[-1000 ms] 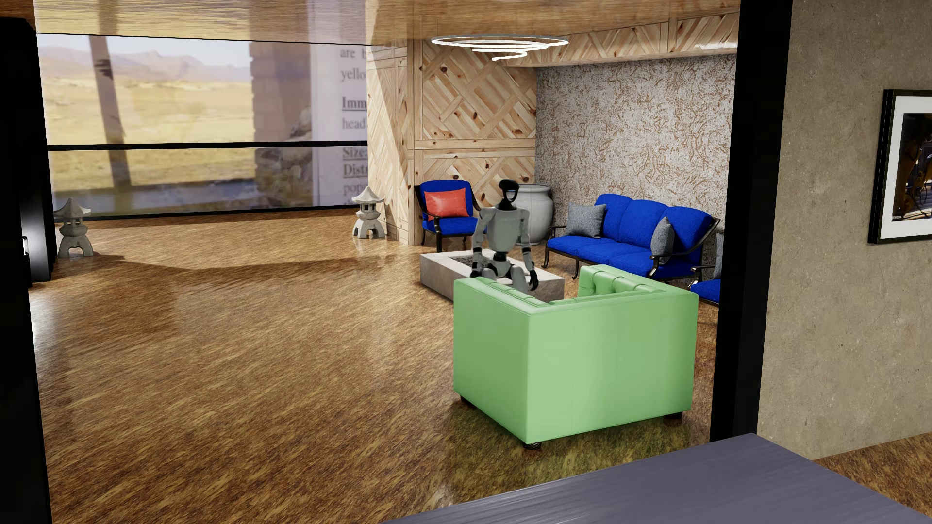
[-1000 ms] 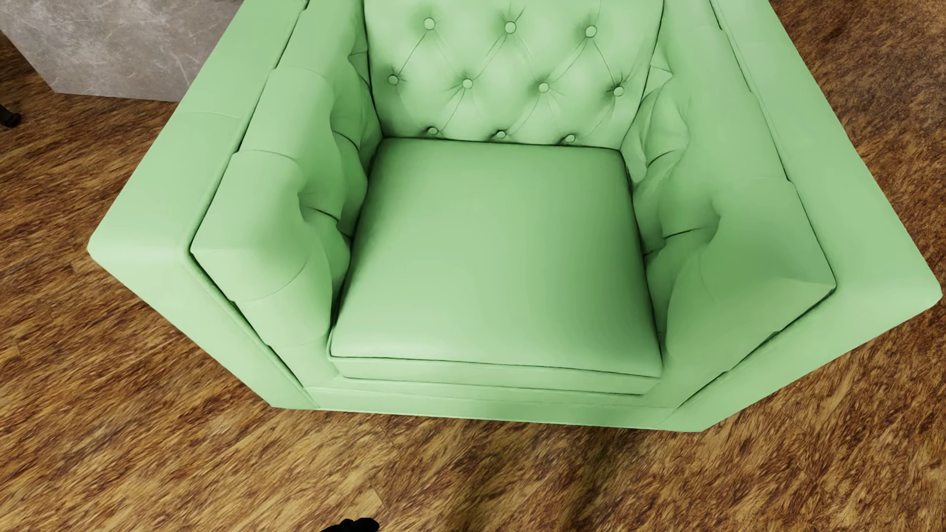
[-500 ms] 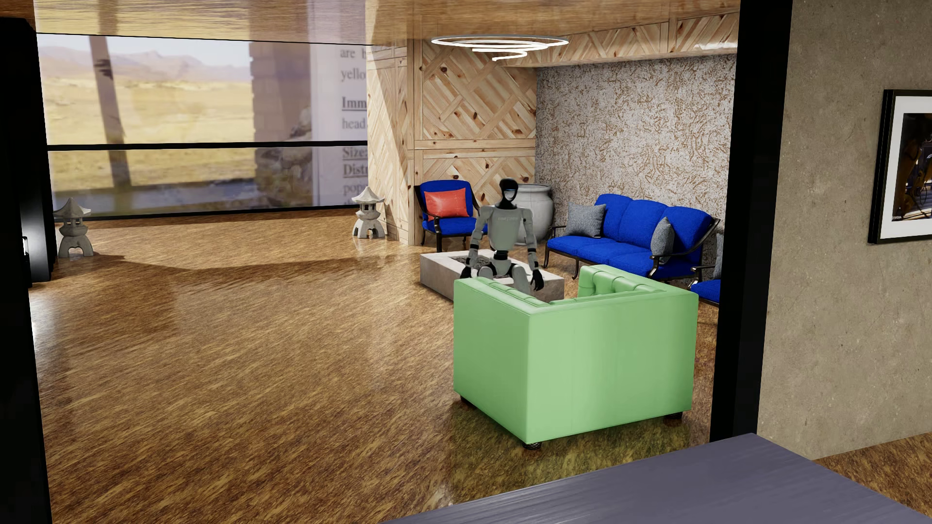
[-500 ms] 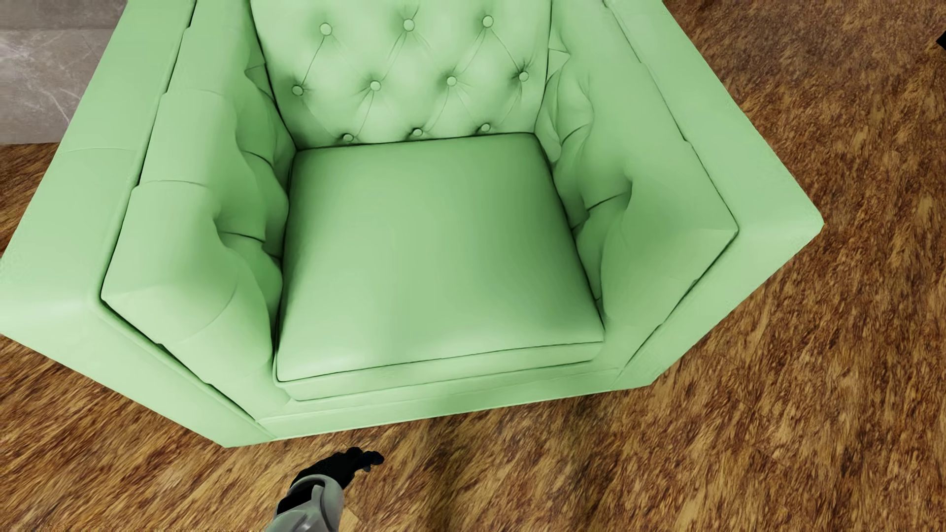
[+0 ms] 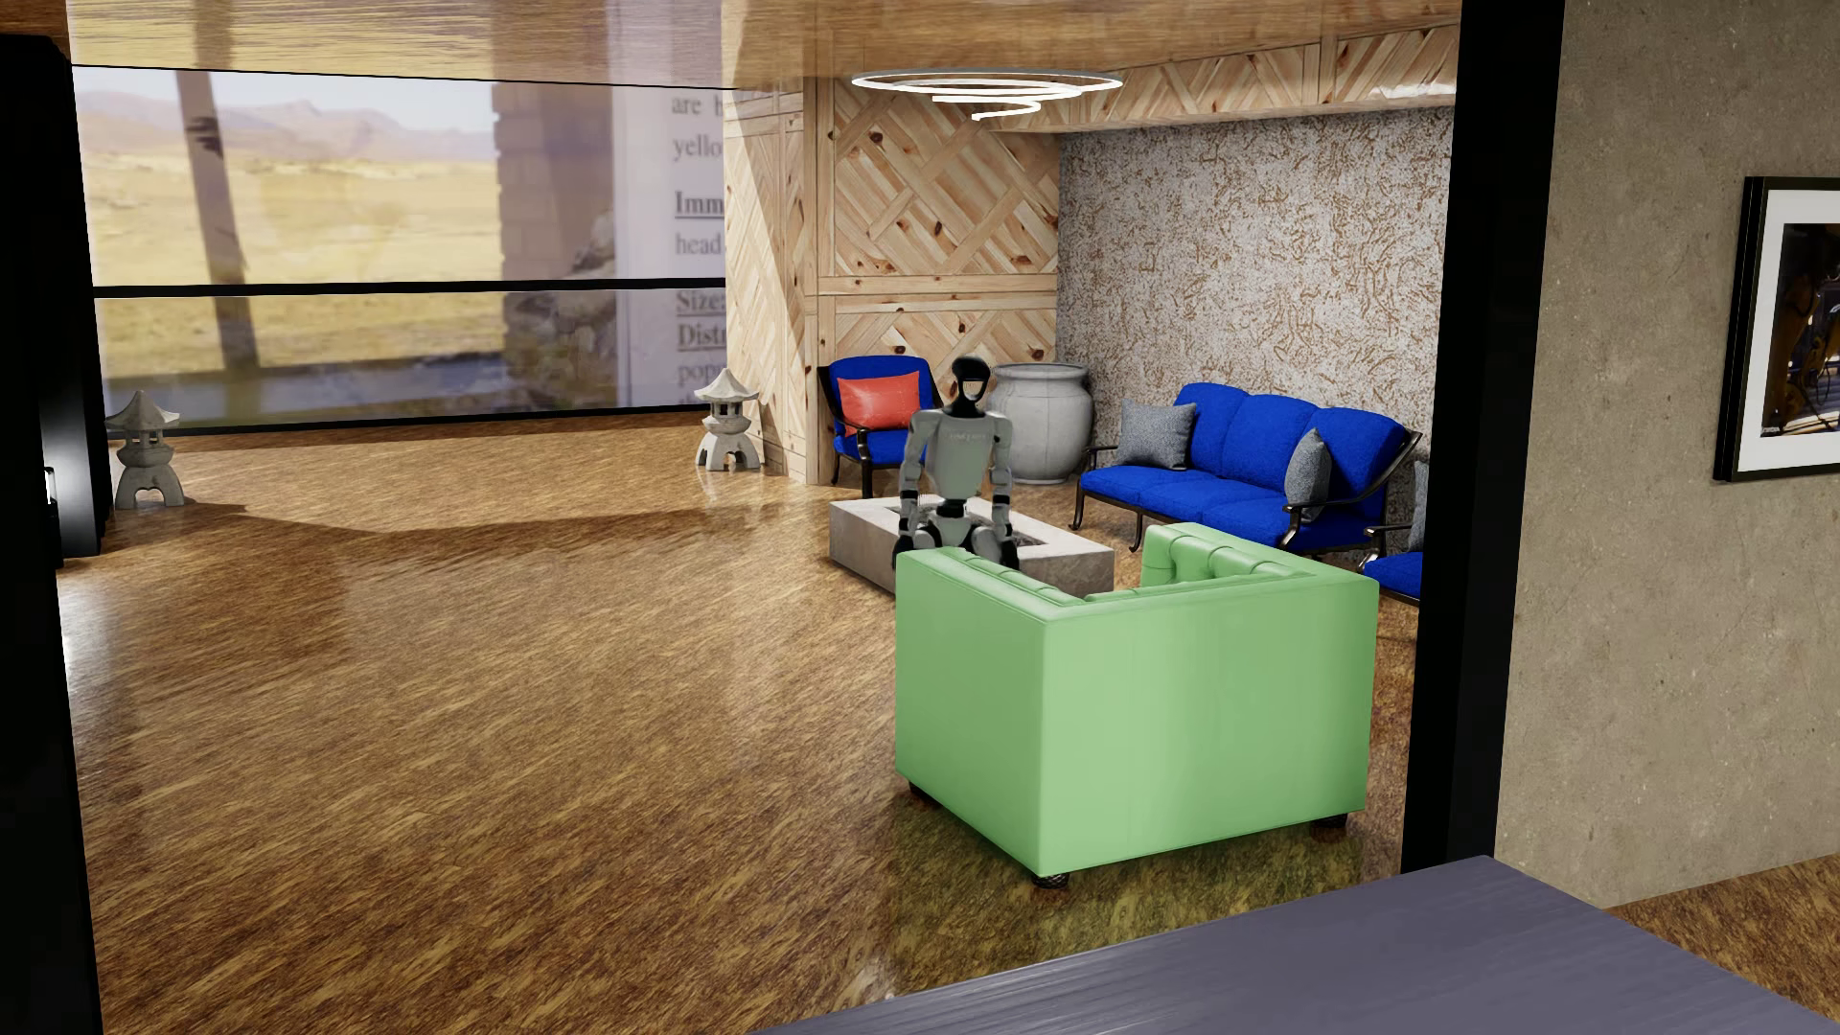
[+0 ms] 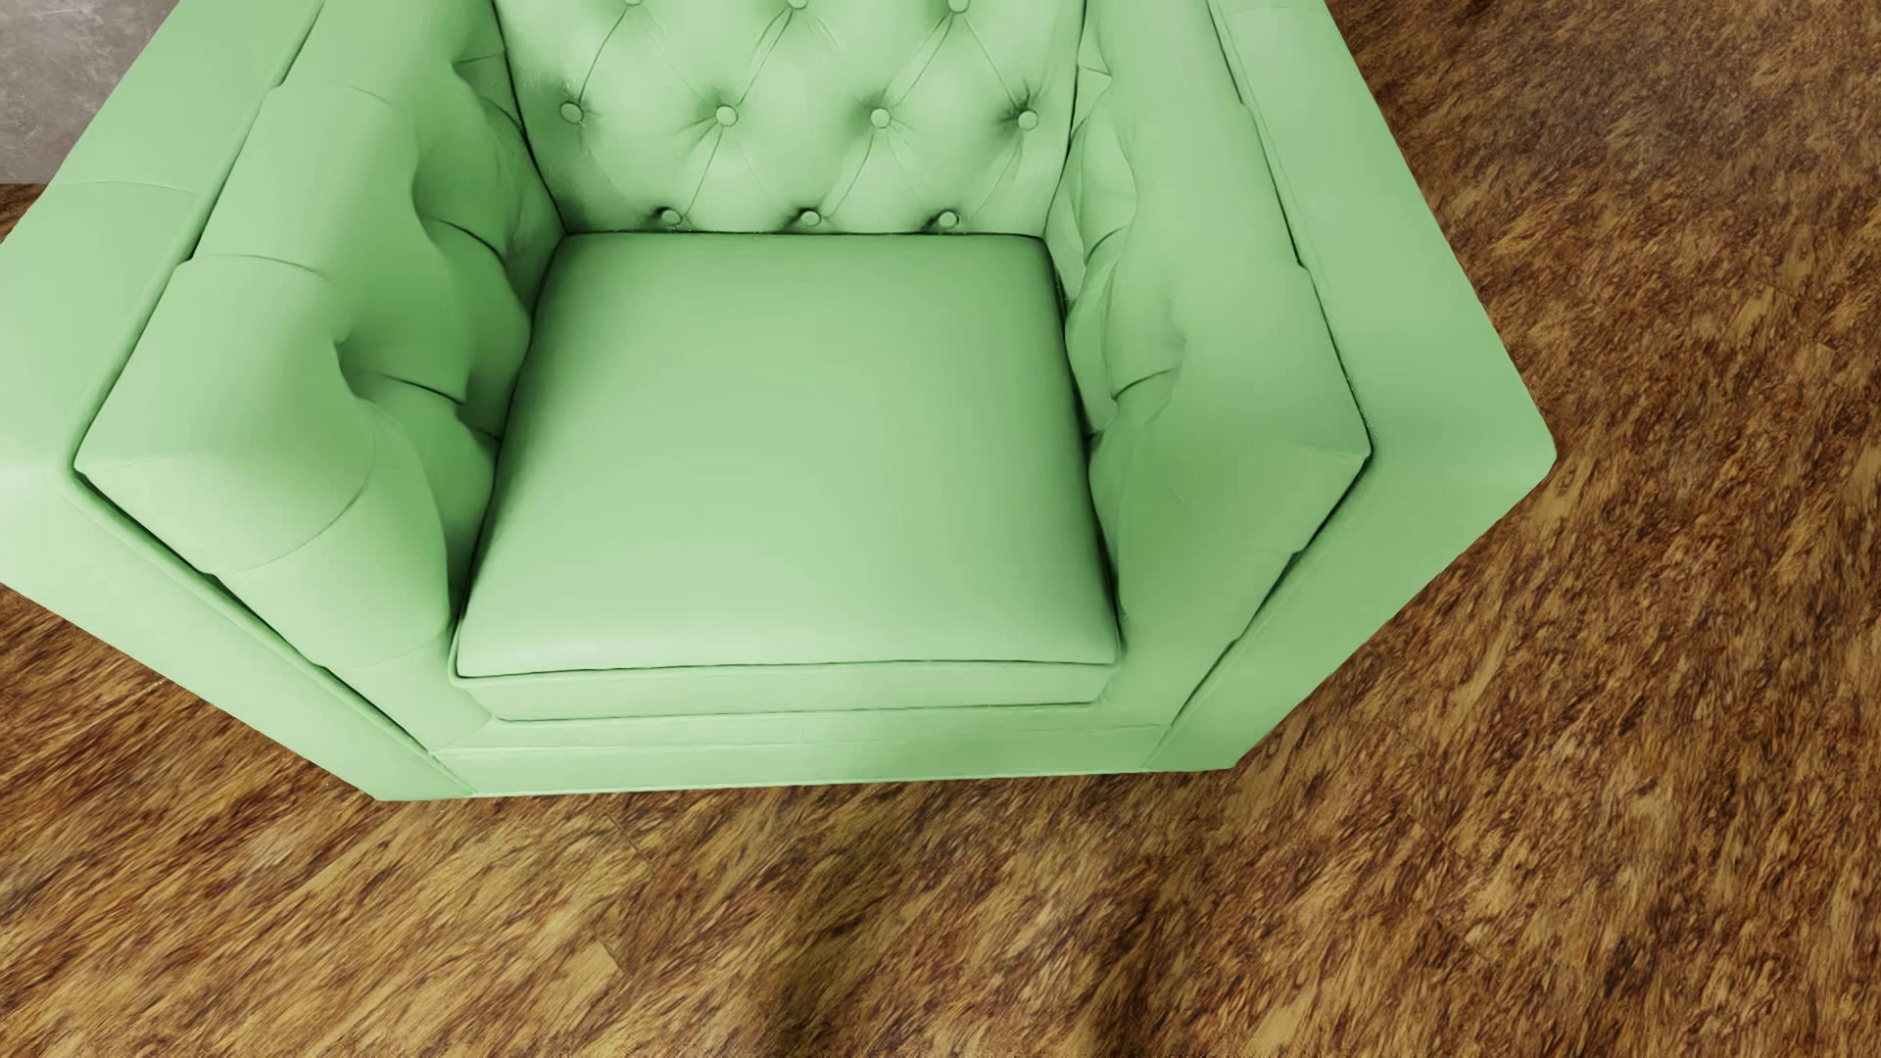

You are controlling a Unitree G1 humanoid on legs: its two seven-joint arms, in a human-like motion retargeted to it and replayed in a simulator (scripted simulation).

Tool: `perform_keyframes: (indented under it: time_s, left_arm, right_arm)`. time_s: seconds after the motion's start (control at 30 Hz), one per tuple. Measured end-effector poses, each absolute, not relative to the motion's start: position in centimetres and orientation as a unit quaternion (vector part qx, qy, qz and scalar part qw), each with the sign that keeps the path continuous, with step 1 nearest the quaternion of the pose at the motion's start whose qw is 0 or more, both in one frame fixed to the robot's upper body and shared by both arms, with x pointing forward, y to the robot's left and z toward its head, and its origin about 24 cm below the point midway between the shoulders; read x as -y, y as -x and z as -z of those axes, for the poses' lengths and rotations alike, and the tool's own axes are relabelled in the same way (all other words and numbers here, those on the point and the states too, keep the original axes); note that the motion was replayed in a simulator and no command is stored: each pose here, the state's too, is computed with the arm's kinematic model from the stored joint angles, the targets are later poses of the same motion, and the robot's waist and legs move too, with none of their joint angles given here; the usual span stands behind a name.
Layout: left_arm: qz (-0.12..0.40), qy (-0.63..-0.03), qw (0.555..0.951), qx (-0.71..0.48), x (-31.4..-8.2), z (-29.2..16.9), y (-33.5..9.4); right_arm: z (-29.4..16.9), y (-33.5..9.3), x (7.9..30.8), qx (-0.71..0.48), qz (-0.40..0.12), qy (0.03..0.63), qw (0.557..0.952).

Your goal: Head to the light green armchair

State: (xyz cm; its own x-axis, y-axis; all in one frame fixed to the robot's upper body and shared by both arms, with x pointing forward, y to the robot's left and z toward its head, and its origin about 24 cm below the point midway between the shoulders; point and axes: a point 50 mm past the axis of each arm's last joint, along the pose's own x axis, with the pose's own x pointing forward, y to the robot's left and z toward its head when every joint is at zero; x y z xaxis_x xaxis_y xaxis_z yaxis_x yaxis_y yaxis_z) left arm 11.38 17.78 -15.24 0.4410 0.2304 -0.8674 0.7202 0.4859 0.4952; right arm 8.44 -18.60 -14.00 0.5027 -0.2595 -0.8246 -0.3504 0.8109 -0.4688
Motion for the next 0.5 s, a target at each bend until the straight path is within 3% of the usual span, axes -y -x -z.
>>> perform_keyframes:
  time_s: [0.2,0.37,0.5]
  left_arm:
    - [0.199,-0.522,0.704,-0.439,-16.6,13.9,-14.5]
    - [0.212,-0.47,0.724,-0.459,-16.0,14.3,-13.2]
    - [0.261,-0.481,0.691,-0.473,-15.2,15.1,-12.4]
  right_arm:
    - [14.6,-8.2,19.4,-0.523,-0.077,0.34,0.778]
    - [13.2,-11.7,19.5,-0.458,-0.044,0.349,0.817]
    - [12.6,-12.4,19.2,-0.434,-0.009,0.332,0.838]
